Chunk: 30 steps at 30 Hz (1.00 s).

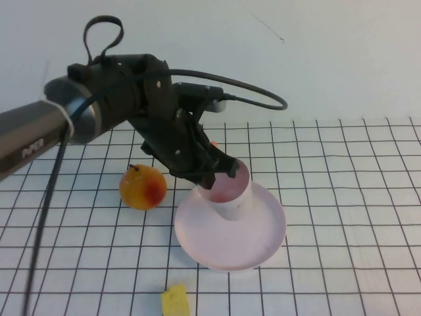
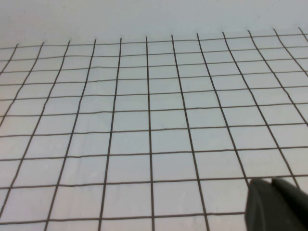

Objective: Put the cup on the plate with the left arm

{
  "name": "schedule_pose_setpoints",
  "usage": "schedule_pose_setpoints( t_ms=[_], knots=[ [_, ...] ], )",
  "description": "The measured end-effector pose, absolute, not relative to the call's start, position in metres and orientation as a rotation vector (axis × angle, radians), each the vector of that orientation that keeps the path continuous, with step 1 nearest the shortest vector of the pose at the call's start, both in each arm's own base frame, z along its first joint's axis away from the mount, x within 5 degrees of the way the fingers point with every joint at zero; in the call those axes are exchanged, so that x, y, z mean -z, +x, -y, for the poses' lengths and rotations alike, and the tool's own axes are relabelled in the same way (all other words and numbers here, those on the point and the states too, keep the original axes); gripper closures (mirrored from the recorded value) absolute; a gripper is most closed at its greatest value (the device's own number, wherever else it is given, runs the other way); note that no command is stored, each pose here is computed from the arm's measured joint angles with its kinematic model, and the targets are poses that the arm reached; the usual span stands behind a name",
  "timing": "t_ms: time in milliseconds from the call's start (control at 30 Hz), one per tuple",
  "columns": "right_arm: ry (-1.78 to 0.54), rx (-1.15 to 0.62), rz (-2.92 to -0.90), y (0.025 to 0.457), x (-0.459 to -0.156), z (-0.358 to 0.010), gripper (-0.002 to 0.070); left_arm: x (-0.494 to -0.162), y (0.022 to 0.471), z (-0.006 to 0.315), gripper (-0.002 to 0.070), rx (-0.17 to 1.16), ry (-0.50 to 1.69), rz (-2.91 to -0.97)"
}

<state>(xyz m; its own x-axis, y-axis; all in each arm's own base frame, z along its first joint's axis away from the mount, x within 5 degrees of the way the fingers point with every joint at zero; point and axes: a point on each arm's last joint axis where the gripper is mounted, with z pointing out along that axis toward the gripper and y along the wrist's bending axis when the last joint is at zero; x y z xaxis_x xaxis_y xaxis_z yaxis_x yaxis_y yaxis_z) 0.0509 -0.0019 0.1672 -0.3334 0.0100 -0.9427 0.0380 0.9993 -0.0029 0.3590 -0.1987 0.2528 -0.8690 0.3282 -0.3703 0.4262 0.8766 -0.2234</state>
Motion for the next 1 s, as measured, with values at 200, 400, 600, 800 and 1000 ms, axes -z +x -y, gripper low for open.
schedule_pose_setpoints(
  t_ms=[200, 400, 600, 800, 1000],
  knots=[
    [0.041, 0.024, -1.911, 0.051, -0.167, 0.002, 0.0681, -0.223, 0.37, 0.202, 0.0666, 0.374, 0.565, -2.813],
    [0.041, 0.024, -1.911, 0.051, -0.167, 0.002, 0.0681, -0.221, 0.374, 0.203, 0.0599, 0.359, 0.567, -2.812],
    [0.041, 0.024, -1.911, 0.051, -0.167, 0.002, 0.0681, -0.236, 0.378, 0.205, 0.046, 0.37, 0.568, -2.786],
    [0.041, 0.024, -1.911, 0.051, -0.167, 0.002, 0.0681, -0.267, 0.382, 0.206, 0.0501, 0.354, 0.606, -2.768],
    [0.041, 0.024, -1.911, 0.051, -0.167, 0.002, 0.0681, -0.312, 0.376, 0.203, 0.0651, 0.347, 0.635, -2.706]
  ],
)
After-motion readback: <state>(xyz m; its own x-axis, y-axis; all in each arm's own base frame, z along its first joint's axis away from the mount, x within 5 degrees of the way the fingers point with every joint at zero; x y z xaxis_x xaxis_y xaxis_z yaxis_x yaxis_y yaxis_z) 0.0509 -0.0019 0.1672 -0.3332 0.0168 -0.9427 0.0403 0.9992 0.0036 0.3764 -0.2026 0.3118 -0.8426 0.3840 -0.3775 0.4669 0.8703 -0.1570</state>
